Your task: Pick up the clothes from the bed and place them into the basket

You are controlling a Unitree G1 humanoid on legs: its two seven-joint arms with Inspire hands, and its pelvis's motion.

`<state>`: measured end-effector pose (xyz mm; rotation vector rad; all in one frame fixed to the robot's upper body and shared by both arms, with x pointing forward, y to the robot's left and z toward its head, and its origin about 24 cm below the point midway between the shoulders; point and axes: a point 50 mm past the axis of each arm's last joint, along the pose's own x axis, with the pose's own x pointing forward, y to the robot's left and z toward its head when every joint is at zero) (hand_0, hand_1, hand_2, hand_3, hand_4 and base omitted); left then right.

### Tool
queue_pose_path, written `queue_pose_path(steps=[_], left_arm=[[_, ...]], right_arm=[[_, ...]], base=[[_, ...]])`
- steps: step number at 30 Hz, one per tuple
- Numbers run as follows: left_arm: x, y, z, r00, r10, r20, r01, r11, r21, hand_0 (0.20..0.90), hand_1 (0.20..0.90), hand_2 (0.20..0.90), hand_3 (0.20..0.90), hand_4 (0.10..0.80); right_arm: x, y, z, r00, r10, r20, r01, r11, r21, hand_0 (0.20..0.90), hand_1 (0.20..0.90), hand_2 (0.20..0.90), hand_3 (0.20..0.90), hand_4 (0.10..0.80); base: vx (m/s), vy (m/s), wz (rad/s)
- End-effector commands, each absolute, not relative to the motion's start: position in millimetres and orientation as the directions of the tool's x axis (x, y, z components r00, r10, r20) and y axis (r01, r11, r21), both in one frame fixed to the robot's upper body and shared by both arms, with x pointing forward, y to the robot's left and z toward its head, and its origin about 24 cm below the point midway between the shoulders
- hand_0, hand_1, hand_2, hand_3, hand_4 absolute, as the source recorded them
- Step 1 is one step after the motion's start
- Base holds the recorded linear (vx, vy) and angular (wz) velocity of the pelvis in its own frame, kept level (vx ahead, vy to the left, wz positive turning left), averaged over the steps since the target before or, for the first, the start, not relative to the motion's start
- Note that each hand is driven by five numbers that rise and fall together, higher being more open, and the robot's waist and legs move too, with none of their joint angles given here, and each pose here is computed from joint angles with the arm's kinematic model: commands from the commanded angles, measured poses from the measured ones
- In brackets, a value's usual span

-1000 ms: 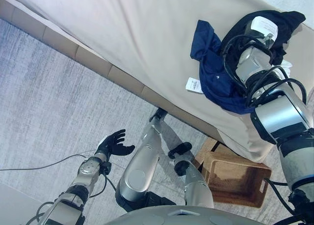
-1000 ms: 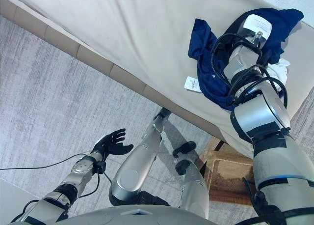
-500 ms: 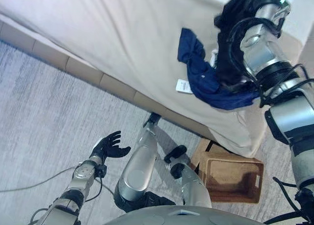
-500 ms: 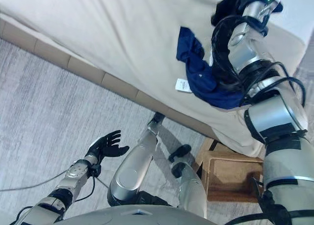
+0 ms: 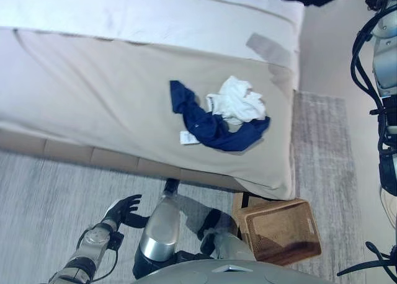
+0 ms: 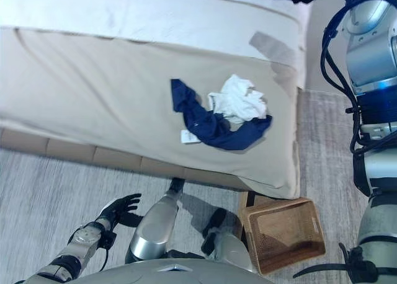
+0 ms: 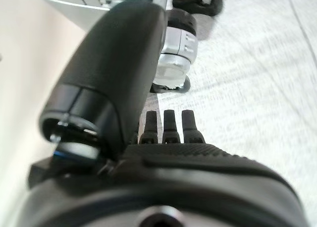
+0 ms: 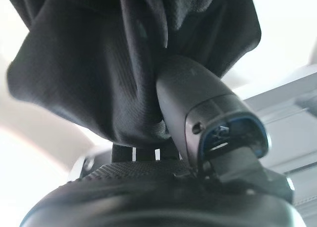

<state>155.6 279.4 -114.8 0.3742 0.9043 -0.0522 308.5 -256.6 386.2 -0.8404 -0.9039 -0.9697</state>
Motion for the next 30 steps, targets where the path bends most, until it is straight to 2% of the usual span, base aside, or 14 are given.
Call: queue_pose_path(steps=[1,4,7,10,13,17,20,24,30], left_arm=[[107,265,-141,0.468,0.070,-0.881,0.265,0.940,0.215,0.900,0.900,0.900,0.900,0.800],[111,262,-141,0.467,0.059,-0.882,0.270,0.941,0.205,0.900,0.900,0.900,0.900,0.800],[119,255,-140,0.476,0.049,-0.878,0.259,0.946,0.193,0.900,0.900,0.900,0.900,0.800],[126,252,-139,0.492,0.053,-0.869,0.238,0.952,0.193,0.900,0.900,0.900,0.900,0.800],[131,249,-138,0.510,0.053,-0.858,0.222,0.956,0.191,0.900,0.900,0.900,0.900,0.800],[134,248,-137,0.517,0.046,-0.855,0.241,0.950,0.196,0.900,0.900,0.900,0.900,0.800],[136,249,-135,0.517,0.038,-0.855,0.267,0.942,0.204,0.900,0.900,0.900,0.900,0.800],[152,244,-130,0.556,0.012,-0.831,0.281,0.938,0.201,0.900,0.900,0.900,0.900,0.800],[196,218,-112,0.697,-0.069,-0.714,0.261,0.952,0.163,0.900,0.900,0.900,0.900,0.800]], right_arm=[[287,-271,390,0.242,-0.220,0.945,0.947,0.266,-0.180,0.300,0.300,0.300,0.200,0.100],[288,-277,377,0.334,-0.232,0.914,0.909,0.335,-0.247,0.300,0.300,0.300,0.200,0.100],[295,-280,336,0.523,-0.225,0.822,0.797,0.472,-0.378,0.300,0.300,0.300,0.200,0.100],[302,-280,296,0.659,-0.206,0.724,0.688,0.554,-0.468,0.300,0.300,0.300,0.200,0.100],[307,-285,256,0.769,-0.201,0.607,0.594,0.576,-0.562,0.300,0.300,0.300,0.200,0.100],[313,-293,212,0.861,-0.215,0.461,0.496,0.552,-0.670,0.300,0.300,0.300,0.200,0.100],[316,-301,177,0.912,-0.257,0.320,0.410,0.538,-0.736,0.300,0.300,0.300,0.200,0.100],[320,-311,155,0.922,-0.325,0.212,0.361,0.518,-0.776,0.300,0.300,0.300,0.200,0.100],[329,-333,163,0.875,-0.423,0.236,0.424,0.433,-0.795,0.300,0.300,0.300,0.200,0.100]], base=[[-0.005,-0.069,-0.44],[0.000,-0.078,-0.41],[-0.003,-0.106,-0.52],[-0.005,-0.114,-0.56],[0.008,-0.125,-0.58],[0.004,-0.137,-0.34],[-0.030,-0.149,-0.08],[-0.175,-0.084,-0.01],[-0.280,0.004,0.00]])
